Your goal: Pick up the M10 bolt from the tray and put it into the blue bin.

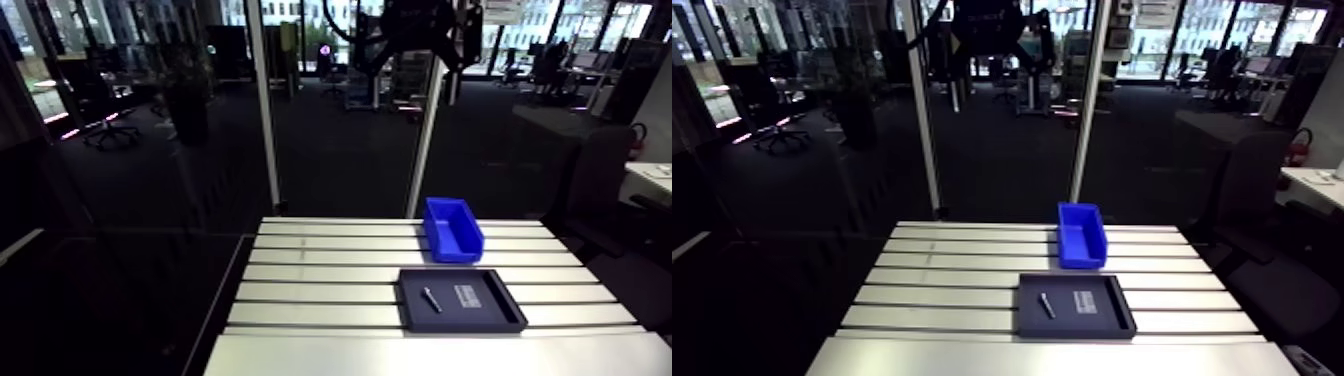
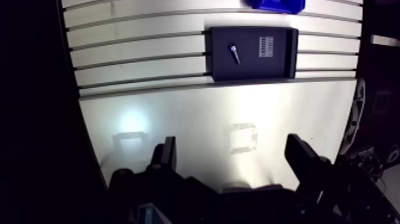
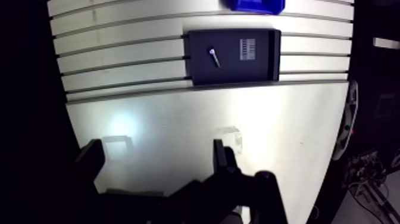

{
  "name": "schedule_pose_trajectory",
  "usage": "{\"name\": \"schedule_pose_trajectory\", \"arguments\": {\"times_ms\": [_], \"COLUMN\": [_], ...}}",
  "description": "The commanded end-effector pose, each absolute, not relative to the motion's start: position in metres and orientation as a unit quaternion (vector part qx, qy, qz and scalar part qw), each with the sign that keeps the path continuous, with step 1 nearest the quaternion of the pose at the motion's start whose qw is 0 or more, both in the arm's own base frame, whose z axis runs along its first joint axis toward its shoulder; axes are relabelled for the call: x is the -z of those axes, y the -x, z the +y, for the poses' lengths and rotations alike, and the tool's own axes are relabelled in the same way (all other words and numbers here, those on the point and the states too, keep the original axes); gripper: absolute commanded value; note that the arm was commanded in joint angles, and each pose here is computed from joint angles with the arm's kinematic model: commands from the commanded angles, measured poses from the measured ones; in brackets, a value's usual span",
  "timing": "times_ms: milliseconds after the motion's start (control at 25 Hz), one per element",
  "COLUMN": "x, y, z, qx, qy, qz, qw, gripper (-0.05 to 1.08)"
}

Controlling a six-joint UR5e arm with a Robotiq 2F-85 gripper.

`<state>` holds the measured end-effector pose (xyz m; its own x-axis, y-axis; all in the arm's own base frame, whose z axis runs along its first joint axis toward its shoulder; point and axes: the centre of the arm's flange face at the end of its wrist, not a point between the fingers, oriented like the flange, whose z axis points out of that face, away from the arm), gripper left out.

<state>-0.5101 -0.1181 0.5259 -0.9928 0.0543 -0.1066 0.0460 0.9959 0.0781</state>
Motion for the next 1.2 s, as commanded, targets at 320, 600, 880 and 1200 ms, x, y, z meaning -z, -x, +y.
{"name": "schedule_pose_trajectory", "arguments": {"times_ms": [320,600,880,1200], "x": [-0.522,-0.519,-0.525,-0.500], "y": [0.521,0.521,0.520,0.523], "z": [-0.118,-0.117,-0.114,-0.079], "qx": [-0.0393,-0.0408,-0.0426,-0.0721], "qy": [-0.024,-0.024,-0.022,-0.006], "qz": [0.997,0.997,0.997,0.994], "qw": [0.055,0.059,0.054,0.076], "gripper": [0.01,0.01,0.01,0.01]}}
